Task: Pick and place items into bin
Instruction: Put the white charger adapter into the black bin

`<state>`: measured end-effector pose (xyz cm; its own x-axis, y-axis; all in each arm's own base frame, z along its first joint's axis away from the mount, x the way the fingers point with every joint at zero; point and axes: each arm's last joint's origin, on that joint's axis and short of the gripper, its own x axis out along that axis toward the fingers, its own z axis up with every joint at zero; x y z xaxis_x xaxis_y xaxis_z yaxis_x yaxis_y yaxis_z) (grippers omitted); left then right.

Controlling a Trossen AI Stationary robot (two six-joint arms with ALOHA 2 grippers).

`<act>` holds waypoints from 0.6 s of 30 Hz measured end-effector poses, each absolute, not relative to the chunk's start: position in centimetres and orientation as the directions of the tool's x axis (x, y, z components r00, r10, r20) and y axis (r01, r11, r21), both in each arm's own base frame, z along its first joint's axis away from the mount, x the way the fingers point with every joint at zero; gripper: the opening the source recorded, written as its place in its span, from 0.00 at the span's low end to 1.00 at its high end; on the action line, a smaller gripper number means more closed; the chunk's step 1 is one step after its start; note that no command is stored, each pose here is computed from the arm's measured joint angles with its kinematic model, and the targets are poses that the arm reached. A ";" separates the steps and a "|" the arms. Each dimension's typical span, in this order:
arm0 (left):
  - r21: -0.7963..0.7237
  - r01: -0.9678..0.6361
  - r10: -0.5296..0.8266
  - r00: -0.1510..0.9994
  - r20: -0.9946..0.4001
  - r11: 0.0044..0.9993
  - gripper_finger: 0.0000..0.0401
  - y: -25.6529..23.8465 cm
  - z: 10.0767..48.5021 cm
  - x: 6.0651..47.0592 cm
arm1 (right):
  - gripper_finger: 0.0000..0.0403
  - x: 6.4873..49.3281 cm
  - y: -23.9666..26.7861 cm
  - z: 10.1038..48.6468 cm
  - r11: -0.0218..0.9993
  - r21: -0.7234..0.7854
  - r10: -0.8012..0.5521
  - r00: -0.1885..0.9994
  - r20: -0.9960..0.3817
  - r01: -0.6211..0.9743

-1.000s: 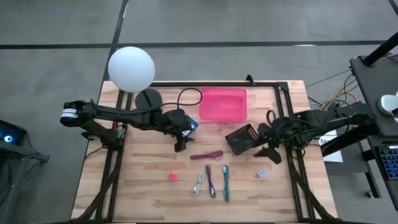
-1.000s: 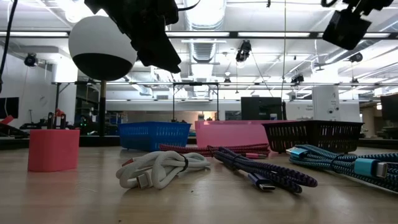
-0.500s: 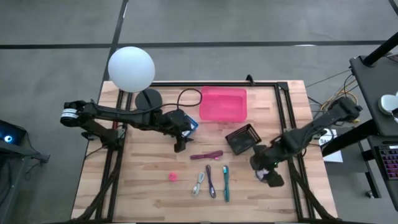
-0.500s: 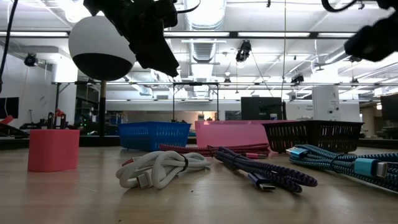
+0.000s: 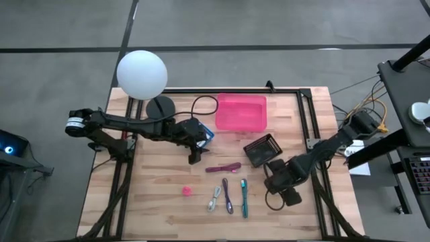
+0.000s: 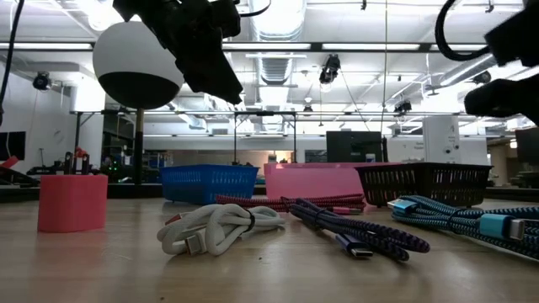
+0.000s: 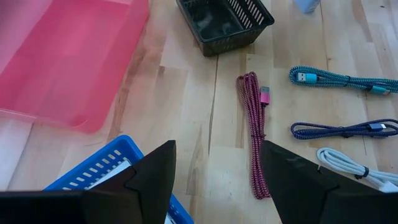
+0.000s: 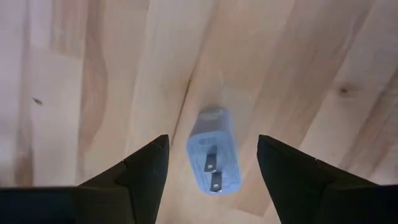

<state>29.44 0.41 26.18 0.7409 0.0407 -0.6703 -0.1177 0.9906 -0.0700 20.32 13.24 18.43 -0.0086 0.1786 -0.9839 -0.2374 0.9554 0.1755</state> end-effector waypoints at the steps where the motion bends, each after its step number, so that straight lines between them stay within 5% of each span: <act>1: -0.070 -0.118 0.041 0.741 -0.670 0.991 0.54 0.4 26.2 29.4 | 0.57 20.3 13.3 18.2 0.951 0.172 0.174 -0.017 -0.985 -0.257; 18: -0.068 -0.120 0.043 0.740 -0.671 0.990 0.54 0.4 26.2 29.4 | 0.53 19.5 13.0 16.0 0.936 0.121 0.101 -0.078 -0.992 -0.332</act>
